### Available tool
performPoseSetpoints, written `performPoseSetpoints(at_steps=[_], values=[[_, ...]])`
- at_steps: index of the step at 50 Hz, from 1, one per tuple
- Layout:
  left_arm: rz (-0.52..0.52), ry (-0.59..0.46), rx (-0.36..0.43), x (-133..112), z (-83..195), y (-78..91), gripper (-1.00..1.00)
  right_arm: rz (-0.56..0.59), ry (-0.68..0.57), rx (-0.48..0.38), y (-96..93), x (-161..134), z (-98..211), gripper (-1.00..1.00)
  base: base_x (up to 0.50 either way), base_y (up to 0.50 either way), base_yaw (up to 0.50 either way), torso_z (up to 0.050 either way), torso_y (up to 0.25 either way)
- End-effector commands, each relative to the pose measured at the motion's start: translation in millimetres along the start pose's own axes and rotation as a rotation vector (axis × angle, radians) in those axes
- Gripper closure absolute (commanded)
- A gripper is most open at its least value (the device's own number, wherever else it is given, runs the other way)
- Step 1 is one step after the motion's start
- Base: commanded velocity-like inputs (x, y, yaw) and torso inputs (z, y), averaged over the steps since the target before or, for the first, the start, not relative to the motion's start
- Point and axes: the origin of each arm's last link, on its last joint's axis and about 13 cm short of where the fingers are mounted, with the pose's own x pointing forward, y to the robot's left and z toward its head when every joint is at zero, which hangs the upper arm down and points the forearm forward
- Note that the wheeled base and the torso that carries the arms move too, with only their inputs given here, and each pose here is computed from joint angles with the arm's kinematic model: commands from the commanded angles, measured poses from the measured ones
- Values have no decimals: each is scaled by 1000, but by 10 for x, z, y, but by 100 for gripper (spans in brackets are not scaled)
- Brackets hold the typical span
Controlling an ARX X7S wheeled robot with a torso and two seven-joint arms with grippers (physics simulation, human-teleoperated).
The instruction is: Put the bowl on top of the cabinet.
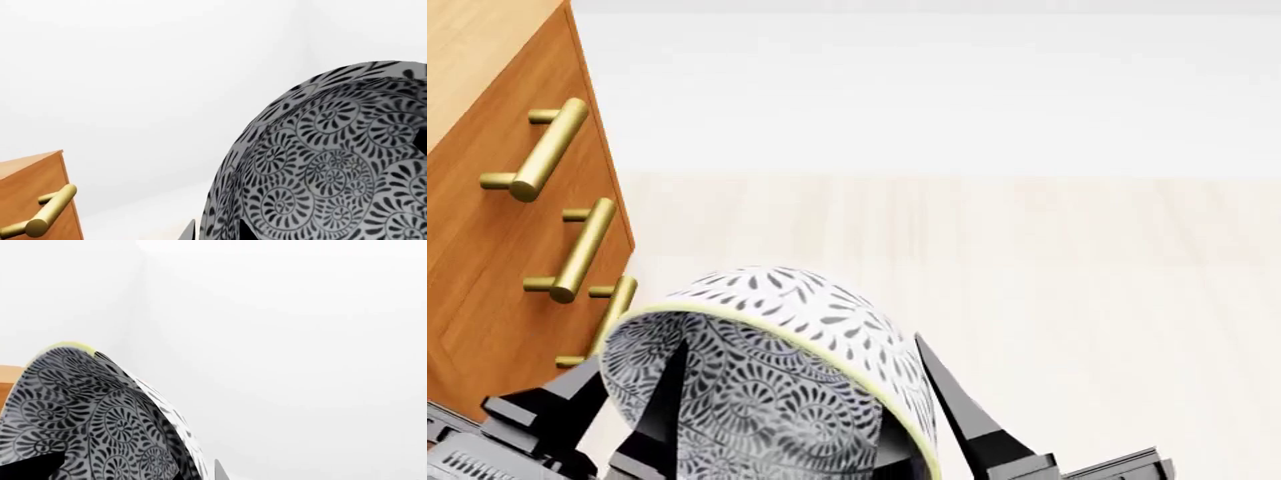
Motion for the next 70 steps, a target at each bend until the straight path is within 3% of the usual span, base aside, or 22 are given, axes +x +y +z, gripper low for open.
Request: performPoseSetpoints(at_steps=[1, 10, 23, 28, 54, 58, 59, 62, 70], values=[[-33, -27, 12, 36, 108, -39, 100, -61, 44, 38, -36, 30, -24, -100, 0, 0, 0, 0, 0], [-12, -50, 48, 198, 191, -24, 100, -80, 59, 43, -49, 40, -55, -100, 0, 0, 0, 1, 1], [38, -19, 2, 495, 100, 109, 100, -99, 71, 43, -82, 35, -80, -100, 0, 0, 0, 0, 0], [52, -41, 18, 570, 78, 136, 100, -103, 71, 48, -94, 19, -78, -100, 0, 0, 0, 0, 0], [3, -10, -11, 795, 8, 142, 100, -158, 71, 100, -214, -130, -184, -100, 0, 0, 0, 0, 0], [20, 17, -22, 853, -11, 156, 100, -169, 62, 128, -229, -186, -198, -100, 0, 0, 0, 0, 0], [58, 58, -4, 888, -18, 165, 100, -175, 58, 146, -233, -212, -205, -100, 0, 0, 0, 0, 0], [46, 66, 16, 914, -29, 162, 100, -196, 41, 169, -235, -261, -218, -100, 0, 0, 0, 0, 3], [62, 87, 72, 961, 19, 146, 100, -282, 13, 318, -337, -425, -341, -100, 0, 0, 0, 0, 0]])
